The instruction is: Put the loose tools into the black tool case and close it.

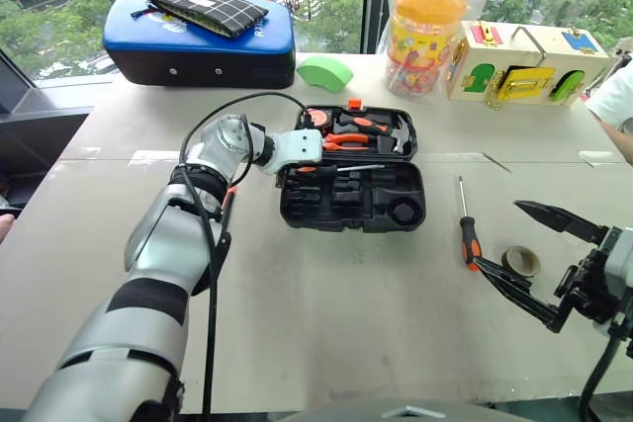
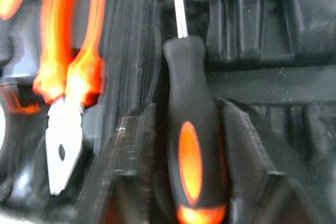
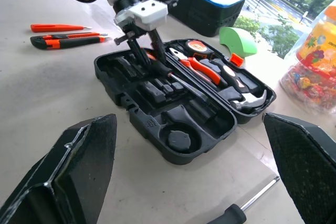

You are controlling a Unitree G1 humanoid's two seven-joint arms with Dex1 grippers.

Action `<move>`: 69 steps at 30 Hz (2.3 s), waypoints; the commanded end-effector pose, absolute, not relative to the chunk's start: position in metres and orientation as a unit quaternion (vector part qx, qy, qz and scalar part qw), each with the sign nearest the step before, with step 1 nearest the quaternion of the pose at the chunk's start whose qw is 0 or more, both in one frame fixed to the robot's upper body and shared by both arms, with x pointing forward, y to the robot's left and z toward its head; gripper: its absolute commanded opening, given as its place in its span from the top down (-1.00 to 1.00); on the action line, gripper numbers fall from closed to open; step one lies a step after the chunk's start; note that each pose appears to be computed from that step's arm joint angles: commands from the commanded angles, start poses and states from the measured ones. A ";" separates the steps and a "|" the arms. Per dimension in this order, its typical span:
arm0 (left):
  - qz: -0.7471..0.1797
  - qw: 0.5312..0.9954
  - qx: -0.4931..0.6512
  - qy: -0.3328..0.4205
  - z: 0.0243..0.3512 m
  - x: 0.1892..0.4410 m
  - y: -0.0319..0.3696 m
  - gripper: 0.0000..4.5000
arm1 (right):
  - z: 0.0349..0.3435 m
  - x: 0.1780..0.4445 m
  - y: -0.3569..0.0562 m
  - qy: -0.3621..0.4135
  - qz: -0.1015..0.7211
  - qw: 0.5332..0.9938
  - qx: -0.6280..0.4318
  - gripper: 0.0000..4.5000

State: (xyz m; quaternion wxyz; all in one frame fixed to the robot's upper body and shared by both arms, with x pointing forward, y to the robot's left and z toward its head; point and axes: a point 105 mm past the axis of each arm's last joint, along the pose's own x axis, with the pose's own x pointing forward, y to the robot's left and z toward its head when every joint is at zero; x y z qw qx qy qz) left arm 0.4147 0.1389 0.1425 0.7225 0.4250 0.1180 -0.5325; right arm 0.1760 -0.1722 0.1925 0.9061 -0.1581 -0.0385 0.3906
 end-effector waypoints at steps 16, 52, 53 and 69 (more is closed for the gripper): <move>-0.475 0.837 0.231 0.144 0.115 0.420 0.115 0.92 | 0.192 0.178 -0.170 -0.057 0.378 0.911 -0.157 -1.00; -0.699 0.710 0.083 0.034 0.195 0.284 0.095 -0.63 | 0.104 0.250 -0.177 0.194 0.165 0.963 -0.087 -1.00; -0.701 0.707 0.087 0.042 0.191 0.276 0.096 -0.81 | 0.096 0.255 -0.179 0.216 0.153 0.961 -0.077 -1.00; -0.568 0.823 0.005 -0.010 0.159 0.245 0.117 -1.00 | 0.158 0.299 -0.177 0.146 0.192 0.960 -0.141 0.66</move>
